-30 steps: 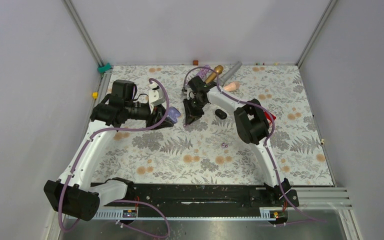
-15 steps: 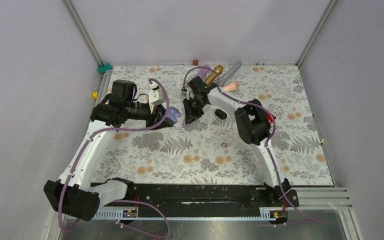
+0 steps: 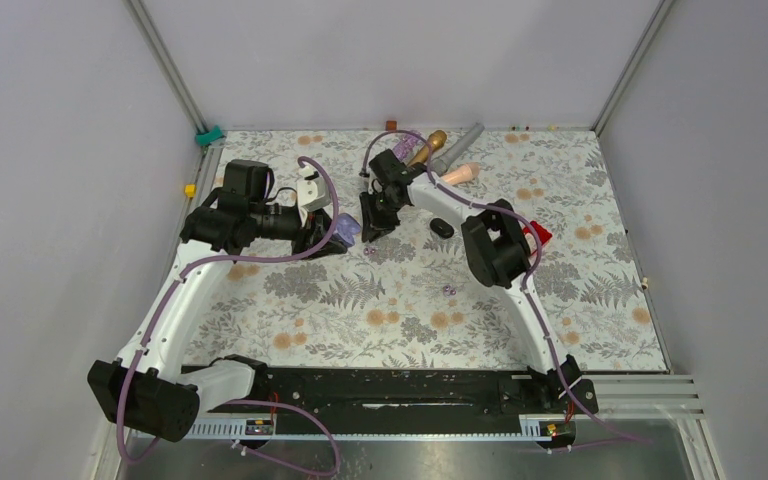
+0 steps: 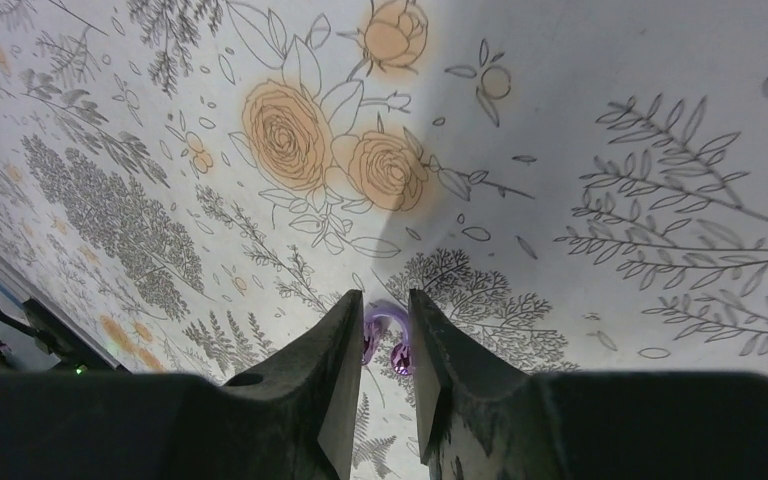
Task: Insert the wireless bluetooth earbuds into the charging case
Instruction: Adjust the earbud at the center of the board.
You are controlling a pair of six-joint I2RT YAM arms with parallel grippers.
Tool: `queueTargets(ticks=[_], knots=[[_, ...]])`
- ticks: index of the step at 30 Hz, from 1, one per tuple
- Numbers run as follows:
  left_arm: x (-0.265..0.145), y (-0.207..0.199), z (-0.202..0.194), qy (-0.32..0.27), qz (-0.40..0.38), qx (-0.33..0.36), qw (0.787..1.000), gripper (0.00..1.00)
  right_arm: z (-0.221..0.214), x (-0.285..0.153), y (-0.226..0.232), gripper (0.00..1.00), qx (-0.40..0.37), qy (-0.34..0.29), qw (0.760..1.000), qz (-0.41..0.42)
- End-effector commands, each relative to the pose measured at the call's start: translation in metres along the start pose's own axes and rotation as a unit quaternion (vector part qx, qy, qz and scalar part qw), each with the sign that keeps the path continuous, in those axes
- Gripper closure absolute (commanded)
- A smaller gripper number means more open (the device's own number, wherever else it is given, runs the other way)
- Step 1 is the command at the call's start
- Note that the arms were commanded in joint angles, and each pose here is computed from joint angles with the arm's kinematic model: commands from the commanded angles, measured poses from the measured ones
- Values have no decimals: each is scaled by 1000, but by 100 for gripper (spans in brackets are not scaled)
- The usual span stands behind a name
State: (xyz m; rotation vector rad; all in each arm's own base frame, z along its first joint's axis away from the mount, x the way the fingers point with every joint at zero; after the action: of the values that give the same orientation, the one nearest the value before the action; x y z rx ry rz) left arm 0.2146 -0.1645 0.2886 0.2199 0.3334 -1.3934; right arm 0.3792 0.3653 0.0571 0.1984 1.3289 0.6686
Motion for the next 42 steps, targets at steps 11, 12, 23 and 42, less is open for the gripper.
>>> queueTargets(ticks=[11,12,23,42], knots=[[-5,1,11,-16,12,38,999,100,-45,-13,9,69,9,28,999,-20],[-6,0,11,-17,12,39,999,100,-48,-15,8,69,6,29,999,-21],[-7,-1,12,-19,11,39,999,100,-49,-40,12,69,-55,6,998,10],[-6,0,12,-18,11,37,999,100,-67,-78,29,64,-239,-92,965,56]])
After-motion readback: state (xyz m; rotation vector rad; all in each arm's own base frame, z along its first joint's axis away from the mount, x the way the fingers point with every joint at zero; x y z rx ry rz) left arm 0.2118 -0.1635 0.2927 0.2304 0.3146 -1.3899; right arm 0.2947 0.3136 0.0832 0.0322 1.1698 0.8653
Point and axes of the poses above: each gripper's point midway between its finger pads, its own x axis out along the fingers, its own y axis along the line the jaws close on, z = x × y, the point moved 4 cm from there along -x, back along the fingers, and after that the axes turned 2 degrees about x, right-handed, at the moved point
